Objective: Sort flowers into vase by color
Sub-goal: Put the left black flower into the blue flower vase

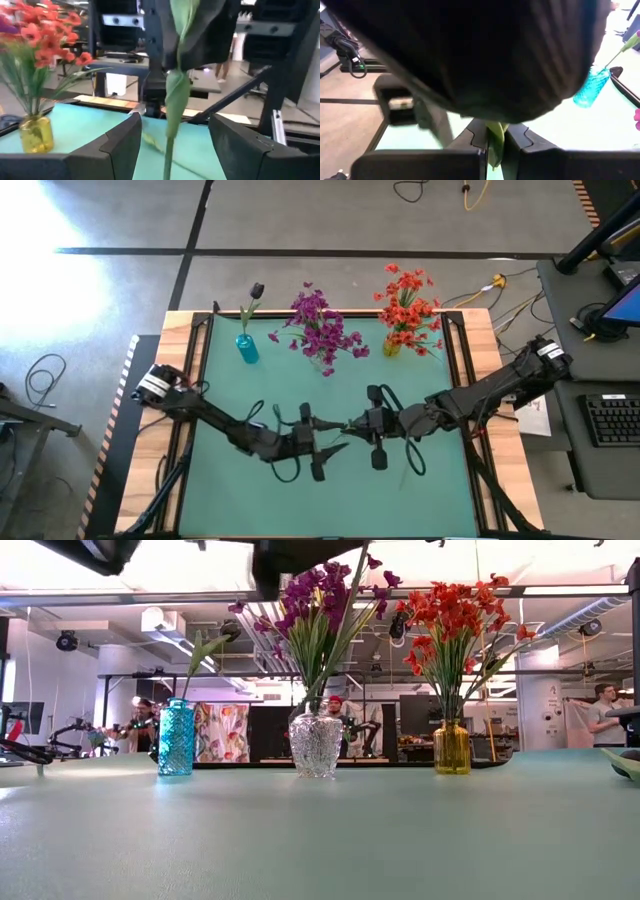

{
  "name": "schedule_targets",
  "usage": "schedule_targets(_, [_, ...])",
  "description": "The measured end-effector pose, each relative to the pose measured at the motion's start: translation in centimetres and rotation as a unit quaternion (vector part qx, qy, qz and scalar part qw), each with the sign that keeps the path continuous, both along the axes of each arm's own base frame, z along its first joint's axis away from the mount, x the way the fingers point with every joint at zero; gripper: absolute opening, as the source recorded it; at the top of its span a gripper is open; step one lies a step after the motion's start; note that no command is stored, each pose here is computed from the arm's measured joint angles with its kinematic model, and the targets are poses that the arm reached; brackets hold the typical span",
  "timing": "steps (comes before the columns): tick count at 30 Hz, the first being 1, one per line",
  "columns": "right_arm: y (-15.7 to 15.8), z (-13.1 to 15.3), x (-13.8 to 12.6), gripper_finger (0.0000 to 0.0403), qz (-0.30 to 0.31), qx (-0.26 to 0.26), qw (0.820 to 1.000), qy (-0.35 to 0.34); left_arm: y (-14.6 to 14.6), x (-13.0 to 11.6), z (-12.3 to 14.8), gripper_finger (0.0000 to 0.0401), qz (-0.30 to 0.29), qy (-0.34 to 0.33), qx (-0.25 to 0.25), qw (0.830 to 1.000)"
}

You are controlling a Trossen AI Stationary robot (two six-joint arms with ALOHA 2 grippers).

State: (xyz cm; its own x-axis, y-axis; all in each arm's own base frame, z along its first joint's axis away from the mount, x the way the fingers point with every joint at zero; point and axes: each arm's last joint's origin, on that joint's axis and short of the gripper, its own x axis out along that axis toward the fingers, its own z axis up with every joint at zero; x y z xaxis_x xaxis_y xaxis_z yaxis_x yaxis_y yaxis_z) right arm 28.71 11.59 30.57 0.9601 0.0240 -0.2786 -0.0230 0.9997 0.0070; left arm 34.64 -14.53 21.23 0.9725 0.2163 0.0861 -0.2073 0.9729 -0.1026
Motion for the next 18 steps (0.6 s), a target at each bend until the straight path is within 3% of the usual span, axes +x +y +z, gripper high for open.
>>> schedule_targets(7, [0.0, 0.0, 0.0, 0.0015, 0.0, 0.0, 1.0, 0.001, 0.2, 2.2, 0.4, 0.0192, 0.009, 0.052, 0.041, 0.998])
schedule_targets(14, [0.0, -0.1, 0.0, 0.0016, 0.0, -0.002, 1.0, 0.001, 0.1, 2.2, 0.4, 0.008, 0.007, 0.053, 0.049, 0.997])
schedule_targets(18, [0.0, 0.0, 0.0, 0.0046, -0.002, 0.007, 1.0, 0.001, 0.1, 2.1, 0.2, 0.0011, 0.007, 0.058, 0.049, 0.997])
